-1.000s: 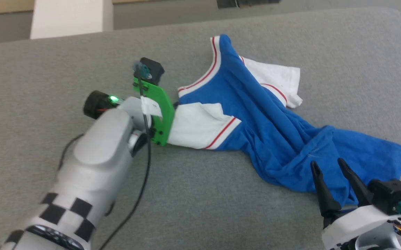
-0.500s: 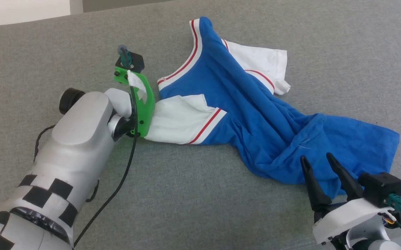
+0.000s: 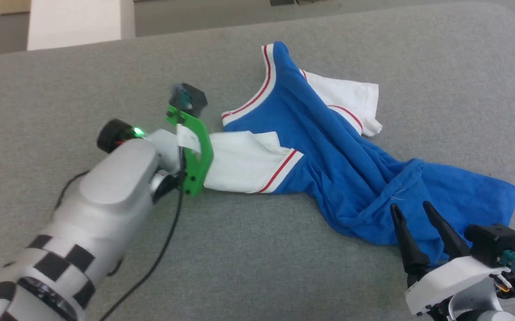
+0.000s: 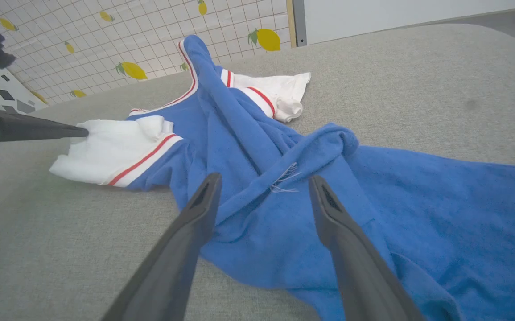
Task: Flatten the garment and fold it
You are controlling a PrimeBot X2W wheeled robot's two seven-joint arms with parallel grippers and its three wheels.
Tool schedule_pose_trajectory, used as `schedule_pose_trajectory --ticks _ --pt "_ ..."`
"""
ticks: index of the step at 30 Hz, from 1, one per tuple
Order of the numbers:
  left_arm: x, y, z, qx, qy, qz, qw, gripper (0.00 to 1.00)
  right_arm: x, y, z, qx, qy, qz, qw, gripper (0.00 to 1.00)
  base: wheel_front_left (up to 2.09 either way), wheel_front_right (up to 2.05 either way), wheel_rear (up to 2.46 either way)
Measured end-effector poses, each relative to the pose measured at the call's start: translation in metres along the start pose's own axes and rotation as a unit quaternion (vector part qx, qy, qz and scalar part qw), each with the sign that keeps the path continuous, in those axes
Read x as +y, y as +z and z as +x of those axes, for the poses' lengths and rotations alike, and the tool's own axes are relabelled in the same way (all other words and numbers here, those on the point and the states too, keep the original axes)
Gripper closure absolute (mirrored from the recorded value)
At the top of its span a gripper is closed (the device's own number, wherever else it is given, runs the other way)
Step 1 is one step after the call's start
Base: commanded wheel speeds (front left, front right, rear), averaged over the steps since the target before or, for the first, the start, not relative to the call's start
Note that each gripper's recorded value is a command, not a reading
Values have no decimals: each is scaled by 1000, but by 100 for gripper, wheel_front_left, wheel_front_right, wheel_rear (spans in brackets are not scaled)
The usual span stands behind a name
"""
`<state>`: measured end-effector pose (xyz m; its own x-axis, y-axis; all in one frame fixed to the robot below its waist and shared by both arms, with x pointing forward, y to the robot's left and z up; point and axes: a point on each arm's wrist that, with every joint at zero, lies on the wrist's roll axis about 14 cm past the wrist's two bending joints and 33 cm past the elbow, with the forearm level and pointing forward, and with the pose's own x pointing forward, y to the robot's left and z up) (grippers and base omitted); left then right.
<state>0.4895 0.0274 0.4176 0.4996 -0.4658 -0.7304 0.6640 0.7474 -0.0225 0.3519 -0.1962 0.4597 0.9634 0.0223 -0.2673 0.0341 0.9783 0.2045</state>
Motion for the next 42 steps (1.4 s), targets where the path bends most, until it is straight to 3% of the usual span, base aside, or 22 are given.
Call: schedule_pose_trajectory --ticks 6,10,15,23,28,29,30,31,42 --pt "39 39 -52 -119 52 16 991 100 3 3 -9 -4 7 3 1000 0 0 0 0" --pt "72 33 -92 -169 96 -6 981 100 8 9 -11 -13 16 4 1000 0 0 0 0" --pt "90 -42 -118 -149 141 -84 975 100 11 15 -7 -22 24 6 999 0 0 0 0" --pt "59 -176 -127 -72 166 -249 952 100 27 12 4 -11 50 3 999 0 0 0 0" --pt "57 -195 -130 -89 188 -291 934 100 21 13 5 -9 41 3 999 0 0 0 0" --pt "56 -193 -130 -104 192 -302 928 89 19 13 4 -10 37 3 999 0 0 0 0" --pt "55 -194 -129 -113 193 -310 924 52 16 14 3 -12 34 3 999 0 0 0 0" --pt "54 -195 -129 -116 195 -314 922 0 15 15 3 -13 31 2 999 0 0 0 0" --pt "74 -164 -155 -235 264 -303 885 0 0 27 -9 -35 10 3 999 0 0 0 0"
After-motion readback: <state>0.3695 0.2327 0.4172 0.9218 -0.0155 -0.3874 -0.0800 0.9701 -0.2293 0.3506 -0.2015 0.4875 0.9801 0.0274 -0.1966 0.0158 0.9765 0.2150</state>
